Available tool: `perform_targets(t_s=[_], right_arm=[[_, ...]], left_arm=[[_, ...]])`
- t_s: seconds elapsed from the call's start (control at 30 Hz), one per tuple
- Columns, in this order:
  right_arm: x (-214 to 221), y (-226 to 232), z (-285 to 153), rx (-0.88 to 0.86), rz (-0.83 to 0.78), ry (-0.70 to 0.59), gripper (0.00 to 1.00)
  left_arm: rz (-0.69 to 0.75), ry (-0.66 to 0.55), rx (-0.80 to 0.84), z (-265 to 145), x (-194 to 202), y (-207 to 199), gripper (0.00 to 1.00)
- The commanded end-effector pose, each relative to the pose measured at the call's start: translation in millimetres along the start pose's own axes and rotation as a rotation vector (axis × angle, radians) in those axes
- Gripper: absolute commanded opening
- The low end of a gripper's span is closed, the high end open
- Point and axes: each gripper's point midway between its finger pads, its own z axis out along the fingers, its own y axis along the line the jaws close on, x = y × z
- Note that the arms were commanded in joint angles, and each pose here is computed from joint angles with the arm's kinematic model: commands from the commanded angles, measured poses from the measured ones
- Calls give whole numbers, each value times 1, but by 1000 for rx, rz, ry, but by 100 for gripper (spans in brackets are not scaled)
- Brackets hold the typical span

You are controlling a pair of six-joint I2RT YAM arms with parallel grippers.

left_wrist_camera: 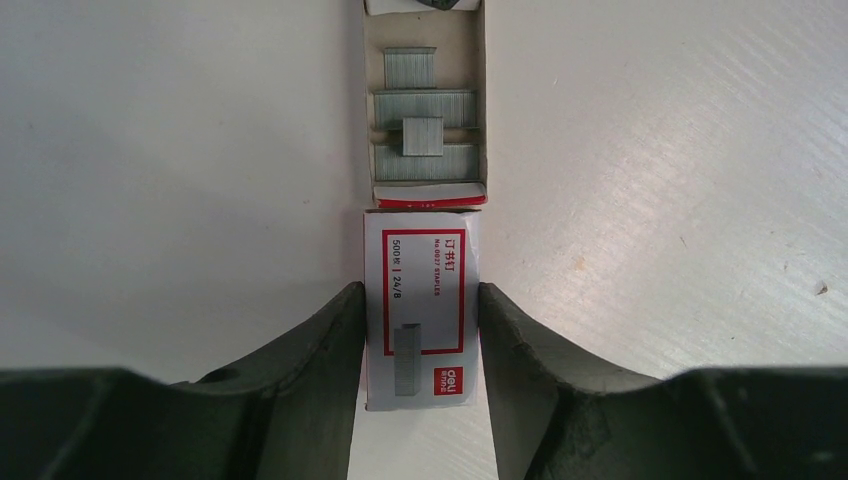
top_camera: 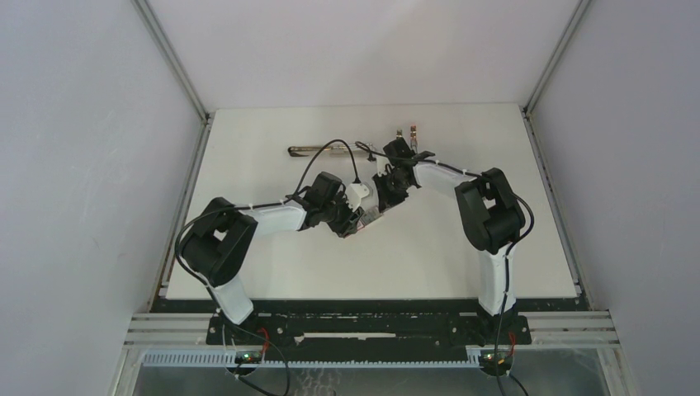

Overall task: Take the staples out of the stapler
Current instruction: Close the staple box at the center of the board.

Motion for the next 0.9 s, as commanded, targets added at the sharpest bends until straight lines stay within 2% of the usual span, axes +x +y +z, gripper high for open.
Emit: perform_targets(t_s=[0.0, 0.3, 0.87], right_arm=[[-14, 1, -4, -22, 31, -50, 0], [-15, 7, -3, -50, 31, -47, 0], [-9, 13, -1, -88, 21, -23, 0]], left_arm=[[-18, -6, 28, 2, 2, -5, 49], [-20, 9, 52, 4, 5, -8, 51], [-33, 13, -18, 5, 5, 4, 51]])
